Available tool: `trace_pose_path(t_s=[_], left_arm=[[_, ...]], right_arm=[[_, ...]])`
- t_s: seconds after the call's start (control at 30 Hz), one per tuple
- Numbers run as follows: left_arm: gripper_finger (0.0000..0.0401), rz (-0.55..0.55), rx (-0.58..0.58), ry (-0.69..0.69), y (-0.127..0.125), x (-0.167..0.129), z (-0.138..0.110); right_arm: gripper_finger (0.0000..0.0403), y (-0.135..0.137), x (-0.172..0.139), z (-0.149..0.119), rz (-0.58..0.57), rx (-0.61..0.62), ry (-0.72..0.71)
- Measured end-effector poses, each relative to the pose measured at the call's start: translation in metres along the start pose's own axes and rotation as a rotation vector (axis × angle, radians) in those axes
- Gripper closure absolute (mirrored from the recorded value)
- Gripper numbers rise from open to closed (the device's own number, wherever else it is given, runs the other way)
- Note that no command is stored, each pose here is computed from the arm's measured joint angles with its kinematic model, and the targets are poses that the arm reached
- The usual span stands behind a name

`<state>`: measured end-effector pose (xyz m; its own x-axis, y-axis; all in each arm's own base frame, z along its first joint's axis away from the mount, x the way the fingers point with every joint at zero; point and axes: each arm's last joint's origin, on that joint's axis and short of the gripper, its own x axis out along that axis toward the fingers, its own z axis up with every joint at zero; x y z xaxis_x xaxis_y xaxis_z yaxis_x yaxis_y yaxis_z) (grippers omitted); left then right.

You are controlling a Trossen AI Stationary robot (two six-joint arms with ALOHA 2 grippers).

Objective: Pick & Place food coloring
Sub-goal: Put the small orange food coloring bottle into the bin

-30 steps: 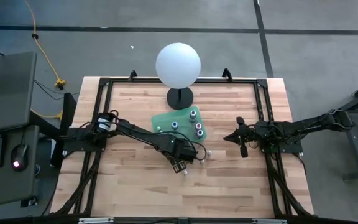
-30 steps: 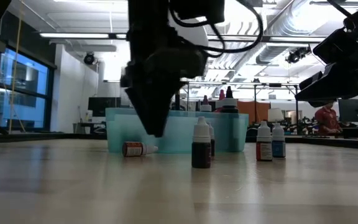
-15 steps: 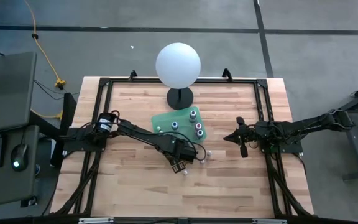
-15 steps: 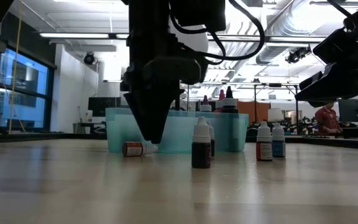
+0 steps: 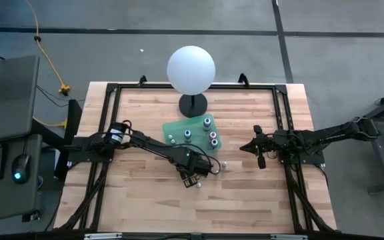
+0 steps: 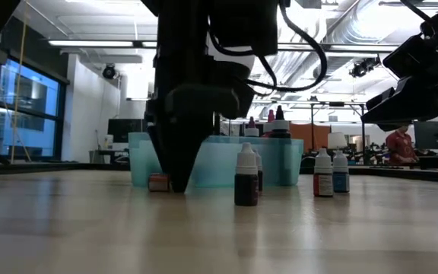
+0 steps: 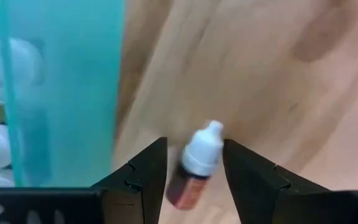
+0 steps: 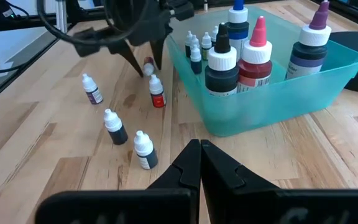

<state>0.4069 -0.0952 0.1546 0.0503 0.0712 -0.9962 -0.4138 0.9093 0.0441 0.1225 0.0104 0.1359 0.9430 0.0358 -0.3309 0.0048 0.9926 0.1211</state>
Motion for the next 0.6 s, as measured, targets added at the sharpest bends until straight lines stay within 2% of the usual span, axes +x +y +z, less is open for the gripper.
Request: trace_pose_path(t_s=[0.33,0.6], left_arm=[[0.0252,-0.011,0.000,-0.013,-0.0014,0.0010,0.0016],[0.0323,-0.026,-0.001,0.001,-0.0017,0.0017,0.0014]], right_arm=[[0.0400,0.0000,0.0000,0.0001,0.001,0.000,-0.002],[0.0400,0.0001,0.0000,0.0003,0.001,0.000,-0.003]])
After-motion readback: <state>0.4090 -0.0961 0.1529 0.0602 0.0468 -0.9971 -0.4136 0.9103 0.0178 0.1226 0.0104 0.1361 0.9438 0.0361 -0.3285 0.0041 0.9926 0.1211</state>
